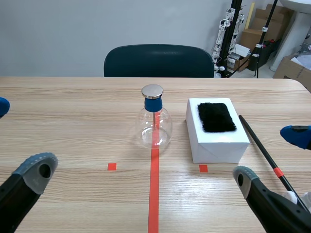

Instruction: Do the electroscope experiment. return to the home posture

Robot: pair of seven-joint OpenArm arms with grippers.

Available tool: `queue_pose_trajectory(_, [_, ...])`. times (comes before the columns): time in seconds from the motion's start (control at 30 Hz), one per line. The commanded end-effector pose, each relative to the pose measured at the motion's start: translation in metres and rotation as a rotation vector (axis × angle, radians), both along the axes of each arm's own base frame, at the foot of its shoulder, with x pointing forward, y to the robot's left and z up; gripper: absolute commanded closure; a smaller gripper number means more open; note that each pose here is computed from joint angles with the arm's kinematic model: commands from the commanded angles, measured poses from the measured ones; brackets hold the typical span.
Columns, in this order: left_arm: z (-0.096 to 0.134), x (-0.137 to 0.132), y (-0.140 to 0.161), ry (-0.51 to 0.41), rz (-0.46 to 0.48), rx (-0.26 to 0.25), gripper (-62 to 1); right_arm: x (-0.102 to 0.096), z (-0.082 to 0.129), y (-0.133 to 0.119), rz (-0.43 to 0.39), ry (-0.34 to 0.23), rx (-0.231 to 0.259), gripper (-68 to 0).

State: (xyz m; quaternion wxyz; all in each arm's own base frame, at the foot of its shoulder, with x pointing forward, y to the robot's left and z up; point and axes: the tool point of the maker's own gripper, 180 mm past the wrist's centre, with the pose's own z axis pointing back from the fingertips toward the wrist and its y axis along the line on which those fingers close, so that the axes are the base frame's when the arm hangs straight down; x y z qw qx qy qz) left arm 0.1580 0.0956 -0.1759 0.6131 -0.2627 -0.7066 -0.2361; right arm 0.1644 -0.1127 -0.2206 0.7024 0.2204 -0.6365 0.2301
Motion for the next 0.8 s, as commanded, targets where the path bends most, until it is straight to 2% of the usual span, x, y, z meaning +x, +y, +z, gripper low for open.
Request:
queue_pose_trajectory(0.0, [0.008,0.000,-0.003,-0.018,-0.001,-0.032,-62.3,0.004,0.012,0.002,0.002,-0.040,0.019,-62.1])
queue_pose_trajectory(0.43, [0.005,0.000,-0.003,-0.009,-0.001,-0.024,-62.3,0.005,0.012,0.001,0.000,-0.043,0.017,-62.1])
queue_pose_trajectory(0.77, [-0.012,0.001,-0.004,0.066,-0.001,0.041,-62.3,0.005,0.013,0.001,0.000,-0.043,0.017,-62.1])
